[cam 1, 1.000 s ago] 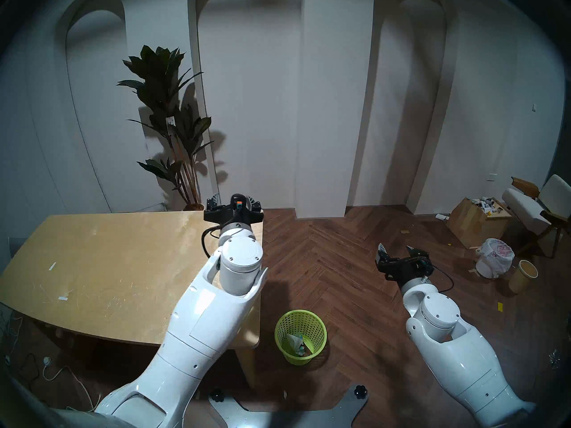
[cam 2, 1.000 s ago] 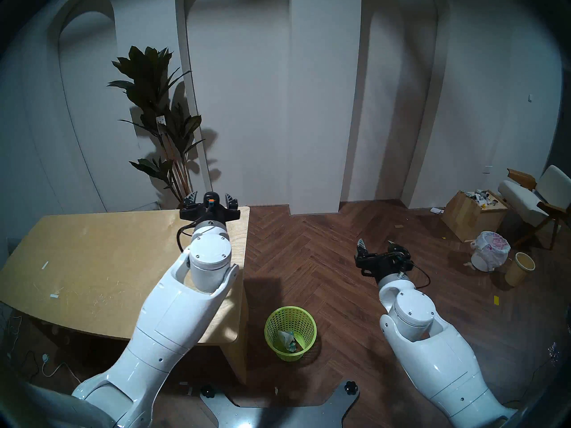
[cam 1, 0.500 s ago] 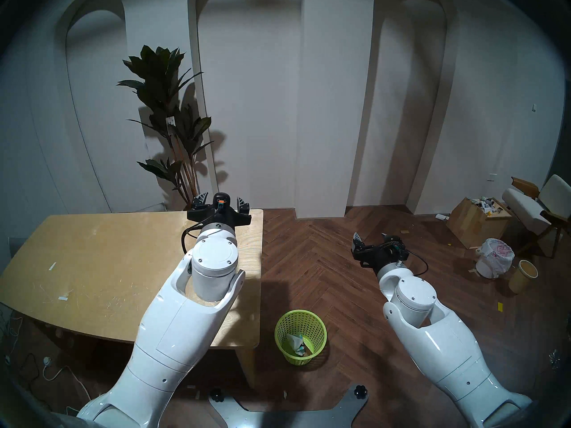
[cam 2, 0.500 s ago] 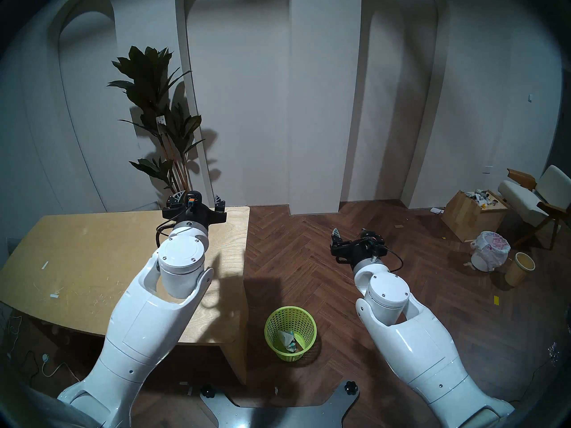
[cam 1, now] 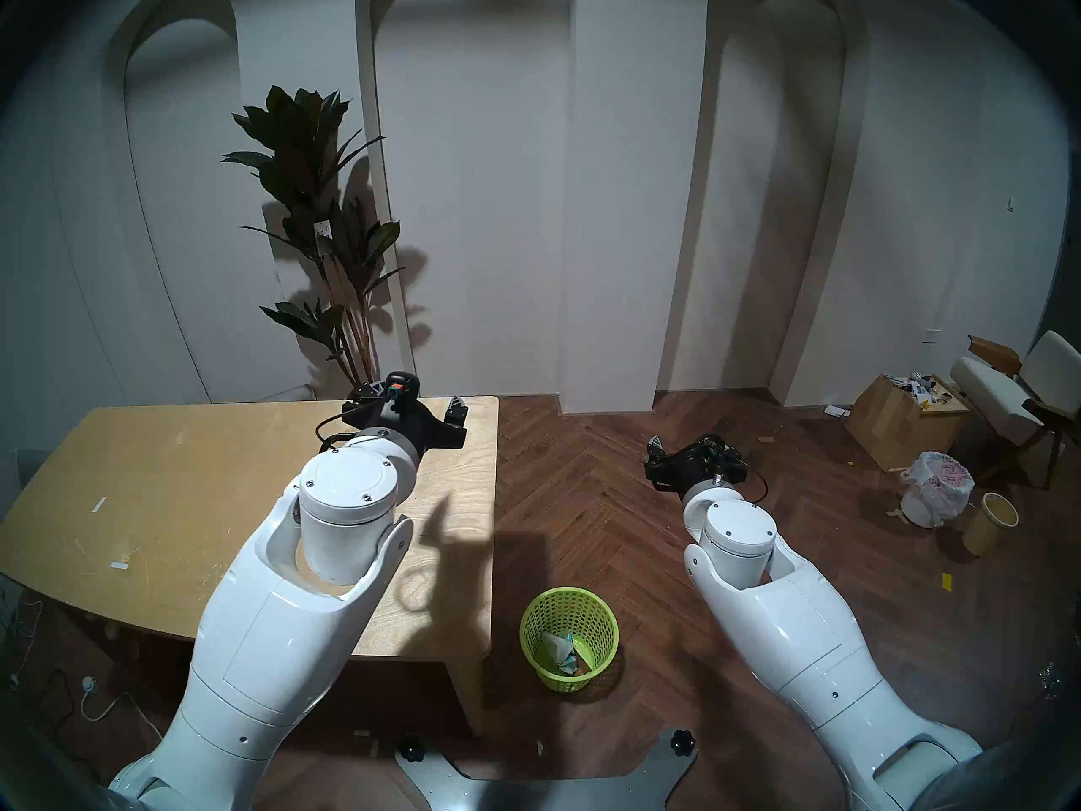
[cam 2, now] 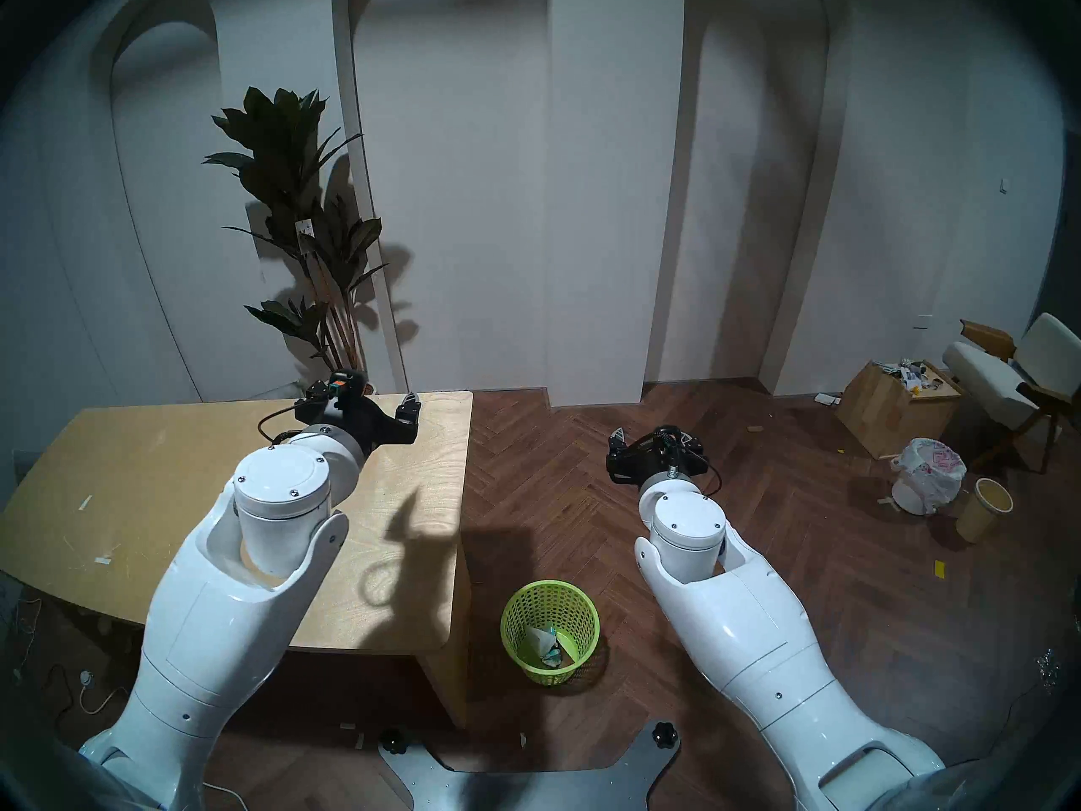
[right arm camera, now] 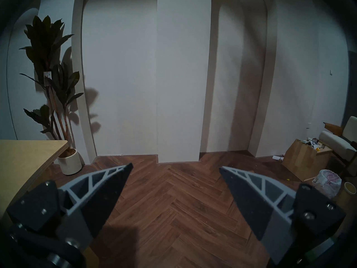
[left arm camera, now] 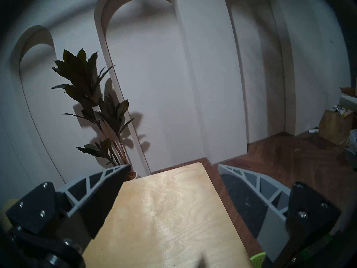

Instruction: Put the trash into the trash bin on the ground

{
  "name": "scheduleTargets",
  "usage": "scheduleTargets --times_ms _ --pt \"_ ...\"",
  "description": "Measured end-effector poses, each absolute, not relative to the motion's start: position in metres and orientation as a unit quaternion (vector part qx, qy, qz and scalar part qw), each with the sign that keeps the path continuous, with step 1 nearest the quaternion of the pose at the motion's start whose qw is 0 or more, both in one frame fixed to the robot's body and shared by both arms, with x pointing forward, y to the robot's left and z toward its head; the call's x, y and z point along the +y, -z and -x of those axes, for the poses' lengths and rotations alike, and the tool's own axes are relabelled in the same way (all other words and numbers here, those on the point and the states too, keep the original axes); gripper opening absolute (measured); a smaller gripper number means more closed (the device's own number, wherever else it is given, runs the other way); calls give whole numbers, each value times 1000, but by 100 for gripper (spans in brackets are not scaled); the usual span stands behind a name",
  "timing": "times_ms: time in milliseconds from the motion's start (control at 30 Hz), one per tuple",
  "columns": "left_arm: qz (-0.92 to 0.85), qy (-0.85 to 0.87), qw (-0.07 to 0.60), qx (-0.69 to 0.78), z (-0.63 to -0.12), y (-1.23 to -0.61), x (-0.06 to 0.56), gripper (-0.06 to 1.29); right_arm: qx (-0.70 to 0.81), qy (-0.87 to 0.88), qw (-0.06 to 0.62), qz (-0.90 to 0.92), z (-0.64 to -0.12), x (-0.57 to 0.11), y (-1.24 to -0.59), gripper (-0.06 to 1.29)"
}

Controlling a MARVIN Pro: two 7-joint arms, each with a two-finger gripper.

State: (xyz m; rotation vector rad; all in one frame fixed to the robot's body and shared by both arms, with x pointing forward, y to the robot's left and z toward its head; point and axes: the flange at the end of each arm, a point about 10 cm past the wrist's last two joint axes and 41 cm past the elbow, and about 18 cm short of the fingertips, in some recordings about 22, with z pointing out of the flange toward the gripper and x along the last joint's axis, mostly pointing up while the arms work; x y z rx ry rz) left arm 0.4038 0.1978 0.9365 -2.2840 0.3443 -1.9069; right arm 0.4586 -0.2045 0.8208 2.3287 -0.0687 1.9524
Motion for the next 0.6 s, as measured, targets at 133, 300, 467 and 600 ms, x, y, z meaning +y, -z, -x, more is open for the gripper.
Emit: scheduleTargets --times_ms 133,300,467,600 --pt "774 618 81 114 -415 -918 212 121 -24 -641 64 -765 -470 -201 -820 123" --pt "783 606 94 107 -429 -895 227 121 -27 -644 74 -761 -479 -197 -823 123" --pt "777 611 100 109 -435 -891 229 121 -30 -650 79 -755 -484 -194 -826 123" --pt "767 624 99 114 -436 -897 226 121 -33 -656 81 -750 -487 -192 -831 123"
